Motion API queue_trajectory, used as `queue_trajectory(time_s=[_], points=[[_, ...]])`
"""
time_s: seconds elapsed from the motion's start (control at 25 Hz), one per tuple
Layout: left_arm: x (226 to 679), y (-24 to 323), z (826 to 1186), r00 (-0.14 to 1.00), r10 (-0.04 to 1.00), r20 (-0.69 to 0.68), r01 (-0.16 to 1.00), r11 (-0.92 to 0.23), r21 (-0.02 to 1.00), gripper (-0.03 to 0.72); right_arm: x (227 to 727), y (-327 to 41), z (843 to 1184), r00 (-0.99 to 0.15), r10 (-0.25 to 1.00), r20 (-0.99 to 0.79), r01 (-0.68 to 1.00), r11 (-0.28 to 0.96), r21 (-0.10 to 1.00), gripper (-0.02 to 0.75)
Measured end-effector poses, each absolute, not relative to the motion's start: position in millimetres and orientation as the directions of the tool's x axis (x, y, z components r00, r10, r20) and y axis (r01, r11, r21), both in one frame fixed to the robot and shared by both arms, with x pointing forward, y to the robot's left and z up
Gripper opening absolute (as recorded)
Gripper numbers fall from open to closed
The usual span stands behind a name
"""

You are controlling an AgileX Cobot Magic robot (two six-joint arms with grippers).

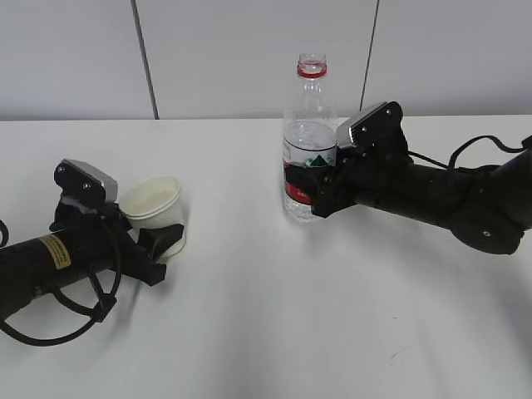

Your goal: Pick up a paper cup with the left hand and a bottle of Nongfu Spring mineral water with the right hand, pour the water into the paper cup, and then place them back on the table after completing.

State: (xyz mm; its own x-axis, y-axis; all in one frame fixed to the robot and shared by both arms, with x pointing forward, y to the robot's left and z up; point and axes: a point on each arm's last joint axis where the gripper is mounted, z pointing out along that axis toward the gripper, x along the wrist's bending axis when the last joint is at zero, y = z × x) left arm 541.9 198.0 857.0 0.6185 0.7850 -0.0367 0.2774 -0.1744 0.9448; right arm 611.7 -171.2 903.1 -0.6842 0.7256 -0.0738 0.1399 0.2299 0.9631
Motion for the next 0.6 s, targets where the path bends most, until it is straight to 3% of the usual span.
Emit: queue_trajectory(time_s=[0.28, 0.6], points=[[541, 197, 848, 0.624, 0.780, -0.043, 0.264, -0.159, 0.951, 0.393, 613, -169, 877, -0.684, 0.730, 0.007, 0.143, 0.125, 0.982, 0.437], [541, 197, 848, 0.629, 0.777, -0.025, 0.253, -0.174, 0.952, 0.393, 613, -170, 865, -0.670, 0.742, 0.033, 0.162, 0.103, 0.981, 0.437]])
